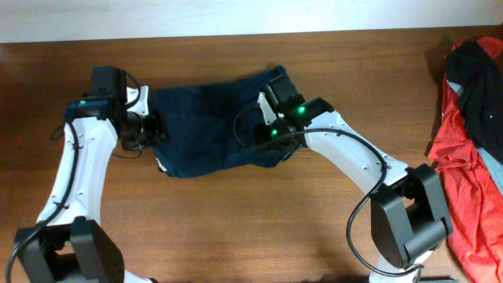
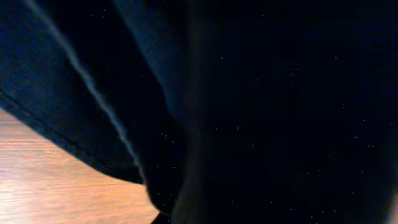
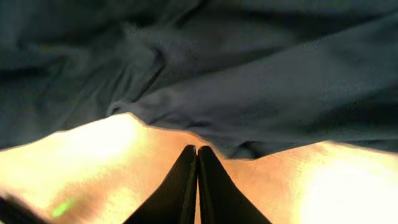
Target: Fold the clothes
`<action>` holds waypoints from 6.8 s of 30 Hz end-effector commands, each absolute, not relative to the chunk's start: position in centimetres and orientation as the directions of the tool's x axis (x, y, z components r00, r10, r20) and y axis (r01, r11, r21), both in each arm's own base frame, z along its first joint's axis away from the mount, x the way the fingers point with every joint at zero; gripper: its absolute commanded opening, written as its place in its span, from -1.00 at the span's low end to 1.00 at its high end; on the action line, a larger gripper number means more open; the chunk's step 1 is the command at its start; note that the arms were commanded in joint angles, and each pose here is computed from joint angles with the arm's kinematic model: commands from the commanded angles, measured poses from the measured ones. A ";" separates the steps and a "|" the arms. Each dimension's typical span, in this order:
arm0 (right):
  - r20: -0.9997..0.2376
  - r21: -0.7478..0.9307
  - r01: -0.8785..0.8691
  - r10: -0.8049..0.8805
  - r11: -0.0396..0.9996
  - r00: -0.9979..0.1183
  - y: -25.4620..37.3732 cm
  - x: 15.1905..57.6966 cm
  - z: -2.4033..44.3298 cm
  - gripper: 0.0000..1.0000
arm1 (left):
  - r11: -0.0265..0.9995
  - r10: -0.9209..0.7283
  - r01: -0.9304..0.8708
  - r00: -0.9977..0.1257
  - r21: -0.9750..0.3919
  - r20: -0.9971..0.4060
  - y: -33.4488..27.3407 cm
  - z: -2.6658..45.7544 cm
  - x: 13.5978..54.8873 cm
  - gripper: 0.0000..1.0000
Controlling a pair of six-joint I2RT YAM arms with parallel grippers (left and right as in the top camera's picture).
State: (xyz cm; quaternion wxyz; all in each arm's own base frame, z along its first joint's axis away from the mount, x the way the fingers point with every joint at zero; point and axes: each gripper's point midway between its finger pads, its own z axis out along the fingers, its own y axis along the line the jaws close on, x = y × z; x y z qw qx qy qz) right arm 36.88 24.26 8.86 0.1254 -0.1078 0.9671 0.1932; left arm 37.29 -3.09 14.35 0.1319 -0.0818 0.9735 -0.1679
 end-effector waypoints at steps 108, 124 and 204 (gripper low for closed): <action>-0.416 0.484 -0.243 -0.023 0.841 -0.909 25.3 40.2 13.8 -0.91 | 0.957 -0.080 0.053 -0.897 -0.286 -0.435 -11.5 22.1 39.8 -0.99; -0.248 0.401 0.111 0.225 0.909 -0.942 11.4 39.5 13.8 -0.92 | 0.991 0.096 0.020 -0.804 0.136 -0.587 -14.8 23.1 38.8 -0.99; -0.062 0.333 0.415 0.459 0.846 -0.886 -0.5 34.6 4.1 -0.90 | 0.938 0.258 0.334 -0.848 -0.089 -0.464 -33.6 11.7 35.4 -0.63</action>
